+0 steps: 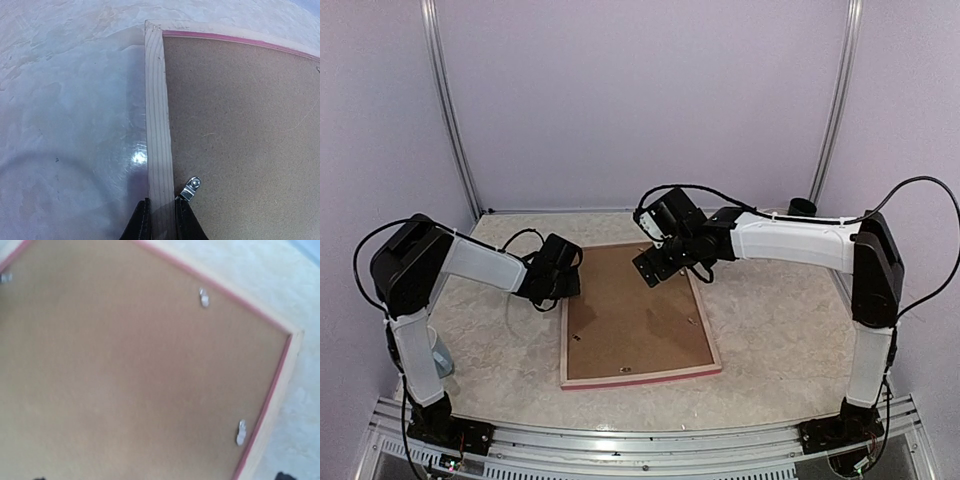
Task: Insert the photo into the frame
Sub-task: Press the fastener onto the backboard.
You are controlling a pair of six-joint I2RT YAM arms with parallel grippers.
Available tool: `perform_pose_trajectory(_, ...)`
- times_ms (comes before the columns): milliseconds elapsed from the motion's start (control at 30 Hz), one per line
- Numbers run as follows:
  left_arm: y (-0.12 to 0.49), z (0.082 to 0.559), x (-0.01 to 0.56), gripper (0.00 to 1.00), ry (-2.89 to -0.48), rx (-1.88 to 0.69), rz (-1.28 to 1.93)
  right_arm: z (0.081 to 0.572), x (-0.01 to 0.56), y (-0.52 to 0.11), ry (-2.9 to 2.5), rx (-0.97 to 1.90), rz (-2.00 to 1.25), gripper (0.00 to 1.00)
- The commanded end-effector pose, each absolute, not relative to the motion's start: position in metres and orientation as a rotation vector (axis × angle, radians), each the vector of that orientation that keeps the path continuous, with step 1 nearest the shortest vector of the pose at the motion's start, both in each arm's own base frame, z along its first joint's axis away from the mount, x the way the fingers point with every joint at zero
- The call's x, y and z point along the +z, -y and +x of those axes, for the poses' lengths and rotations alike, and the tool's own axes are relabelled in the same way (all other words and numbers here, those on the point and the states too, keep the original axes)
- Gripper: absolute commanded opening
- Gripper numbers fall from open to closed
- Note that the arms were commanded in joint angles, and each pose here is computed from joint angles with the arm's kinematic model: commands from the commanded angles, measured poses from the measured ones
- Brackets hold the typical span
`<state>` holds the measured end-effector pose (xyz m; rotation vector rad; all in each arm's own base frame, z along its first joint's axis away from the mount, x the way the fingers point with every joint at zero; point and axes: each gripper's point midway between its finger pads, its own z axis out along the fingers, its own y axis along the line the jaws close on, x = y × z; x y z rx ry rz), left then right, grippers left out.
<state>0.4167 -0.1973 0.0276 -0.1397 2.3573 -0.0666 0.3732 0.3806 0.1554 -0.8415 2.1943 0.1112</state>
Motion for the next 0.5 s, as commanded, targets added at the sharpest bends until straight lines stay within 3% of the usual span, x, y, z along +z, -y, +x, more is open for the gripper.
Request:
perform_pose_trajectory(0, 0.226, 0.371, -0.020, 0.11, -2.515, -0.062, 0.046, 0.377, 0.157, -0.371, -2.205, 0.072, -0.788, 0.99)
perform_pose_trajectory(333, 0.259, 0.347, -0.028, 0.12, -2.542, -0.147, 0.149, 0.373, 0.129, -0.364, -2.283, 0.154, -0.799, 0.99)
perform_pose_trajectory(467, 0.264, 0.351, -0.007, 0.20, -2.512, -0.221, 0.093, 0.371, 0.104, -0.372, -2.325, 0.171, -0.834, 0.99)
